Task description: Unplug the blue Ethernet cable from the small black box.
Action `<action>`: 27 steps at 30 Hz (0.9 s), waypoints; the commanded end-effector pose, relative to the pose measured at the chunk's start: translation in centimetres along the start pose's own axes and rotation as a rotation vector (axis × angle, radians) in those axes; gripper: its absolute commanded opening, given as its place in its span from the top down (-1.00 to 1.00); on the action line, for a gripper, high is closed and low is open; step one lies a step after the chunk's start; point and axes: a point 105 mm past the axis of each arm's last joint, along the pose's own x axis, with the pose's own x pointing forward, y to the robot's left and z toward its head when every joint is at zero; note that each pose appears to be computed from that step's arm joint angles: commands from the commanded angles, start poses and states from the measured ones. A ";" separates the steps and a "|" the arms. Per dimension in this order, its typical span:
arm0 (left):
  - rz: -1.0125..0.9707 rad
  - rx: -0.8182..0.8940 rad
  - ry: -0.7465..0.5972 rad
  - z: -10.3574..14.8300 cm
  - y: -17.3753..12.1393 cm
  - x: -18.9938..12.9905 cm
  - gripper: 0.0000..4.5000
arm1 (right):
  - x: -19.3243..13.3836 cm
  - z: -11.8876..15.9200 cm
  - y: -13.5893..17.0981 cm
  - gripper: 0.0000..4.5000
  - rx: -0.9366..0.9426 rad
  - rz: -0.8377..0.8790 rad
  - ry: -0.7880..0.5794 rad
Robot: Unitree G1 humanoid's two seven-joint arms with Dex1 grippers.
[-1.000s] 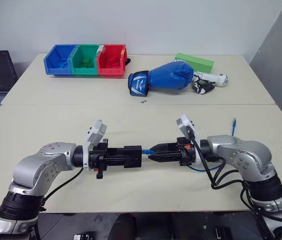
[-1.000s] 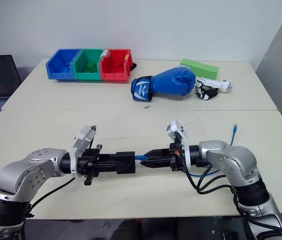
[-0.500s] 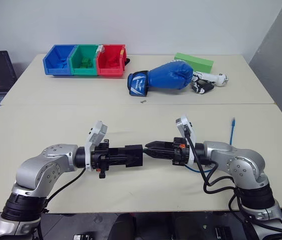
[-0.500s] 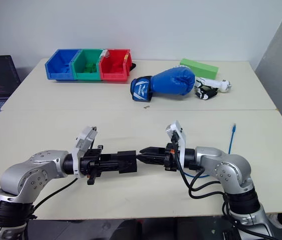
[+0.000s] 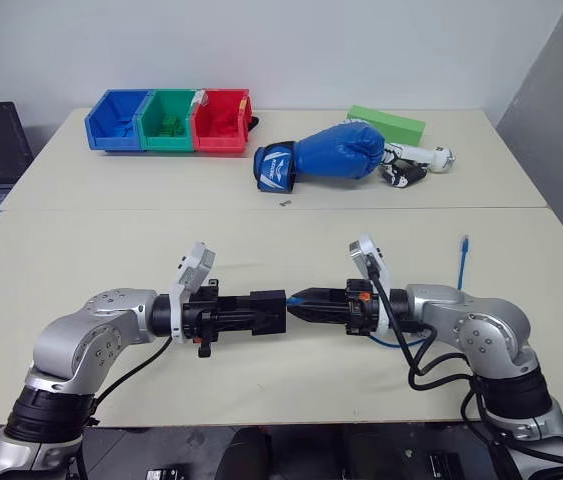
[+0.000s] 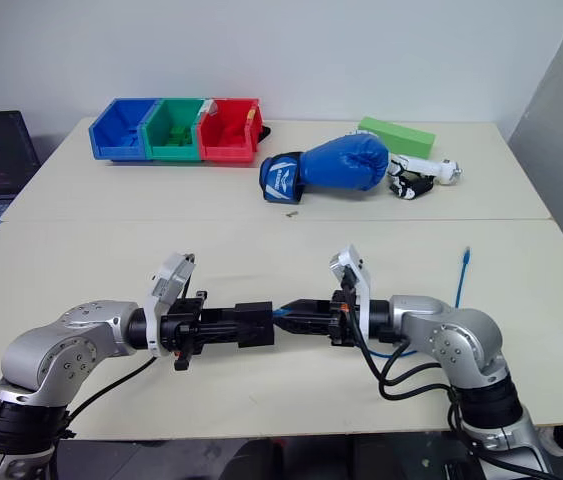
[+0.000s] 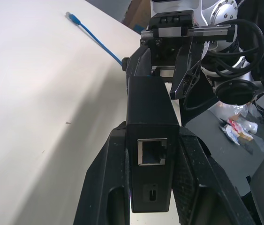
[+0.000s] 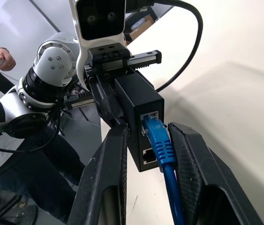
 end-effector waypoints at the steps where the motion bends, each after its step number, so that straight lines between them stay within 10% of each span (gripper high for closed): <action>1: 0.014 0.036 -0.026 0.9 0.0 -0.2 0.65 | 0.5 0.4 1.2 0.37 -0.028 0.062 -0.008; 5: 0.012 0.035 -0.021 0.7 0.0 -0.2 0.65 | 0.5 0.5 1.2 0.37 -0.028 0.061 -0.008; 12: 0.009 0.035 -0.012 0.5 -0.1 -0.2 0.65 | 0.4 0.5 1.3 0.94 -0.022 0.071 -0.007; 27: 0.072 0.023 0.006 -0.2 0.5 -2.1 0.65 | -1.6 -0.2 0.2 0.96 0.048 0.036 0.033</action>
